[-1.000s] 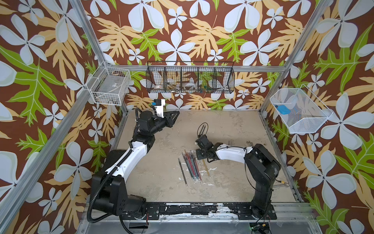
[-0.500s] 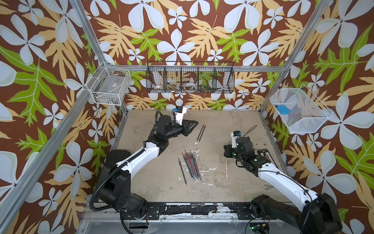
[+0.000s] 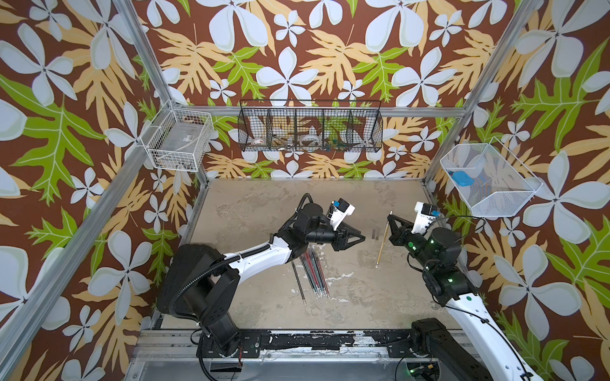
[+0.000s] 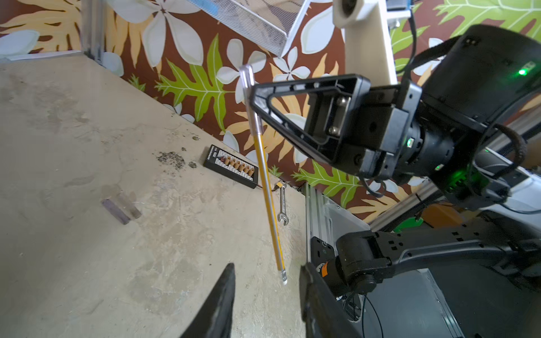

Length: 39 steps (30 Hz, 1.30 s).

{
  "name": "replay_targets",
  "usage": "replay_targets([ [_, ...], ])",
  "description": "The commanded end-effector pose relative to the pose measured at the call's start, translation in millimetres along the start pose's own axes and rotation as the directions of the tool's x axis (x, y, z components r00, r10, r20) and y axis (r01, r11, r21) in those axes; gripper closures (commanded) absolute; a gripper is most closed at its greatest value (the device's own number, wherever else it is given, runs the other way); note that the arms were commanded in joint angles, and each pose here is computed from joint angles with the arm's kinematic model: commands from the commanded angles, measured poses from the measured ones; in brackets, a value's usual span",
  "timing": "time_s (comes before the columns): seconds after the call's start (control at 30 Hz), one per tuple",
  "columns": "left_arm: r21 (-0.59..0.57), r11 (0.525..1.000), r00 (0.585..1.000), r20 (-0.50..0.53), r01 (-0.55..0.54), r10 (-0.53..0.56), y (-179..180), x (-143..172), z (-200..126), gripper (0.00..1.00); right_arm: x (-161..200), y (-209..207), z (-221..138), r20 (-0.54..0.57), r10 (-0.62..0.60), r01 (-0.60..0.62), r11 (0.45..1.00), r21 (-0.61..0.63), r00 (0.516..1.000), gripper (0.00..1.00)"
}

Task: Remove the protective cover of the pencils
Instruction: Pick up the pencil from the center of the board.

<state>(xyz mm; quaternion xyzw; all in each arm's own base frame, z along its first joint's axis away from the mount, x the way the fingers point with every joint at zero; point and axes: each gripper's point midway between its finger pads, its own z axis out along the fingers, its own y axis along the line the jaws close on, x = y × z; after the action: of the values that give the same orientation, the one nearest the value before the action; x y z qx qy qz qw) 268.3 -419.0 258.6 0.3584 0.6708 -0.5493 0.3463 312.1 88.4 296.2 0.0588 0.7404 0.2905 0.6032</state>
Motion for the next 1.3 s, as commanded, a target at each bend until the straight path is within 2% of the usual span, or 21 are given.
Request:
replay_targets([
  [0.0,0.010,1.000,1.000,-0.015,-0.021,0.021,-2,2,3,0.61,-27,26,0,0.091,0.066,-0.053,0.990,-0.130,0.994,1.00],
  [0.23,-0.013,1.000,1.000,-0.023,-0.014,0.014,3,3,5,0.61,-39,42,0,0.125,0.175,-0.141,0.960,-0.241,0.977,1.00],
  [0.73,-0.015,1.000,0.999,-0.033,-0.008,0.007,6,5,8,0.62,-38,46,7,0.127,0.288,-0.237,0.919,-0.316,0.949,1.00],
  [0.93,-0.010,1.000,1.000,-0.029,-0.012,0.012,3,3,7,0.63,-31,51,14,0.120,0.247,-0.202,0.932,-0.301,0.961,1.00],
  [1.07,-0.024,1.000,0.999,-0.032,-0.014,0.013,5,2,6,0.63,-22,52,22,0.087,0.148,-0.126,0.967,-0.220,0.985,1.00],
  [1.27,-0.042,0.999,0.999,-0.036,-0.014,0.013,7,2,6,0.64,-15,38,25,0.064,0.076,-0.069,0.993,-0.092,0.995,1.00],
])
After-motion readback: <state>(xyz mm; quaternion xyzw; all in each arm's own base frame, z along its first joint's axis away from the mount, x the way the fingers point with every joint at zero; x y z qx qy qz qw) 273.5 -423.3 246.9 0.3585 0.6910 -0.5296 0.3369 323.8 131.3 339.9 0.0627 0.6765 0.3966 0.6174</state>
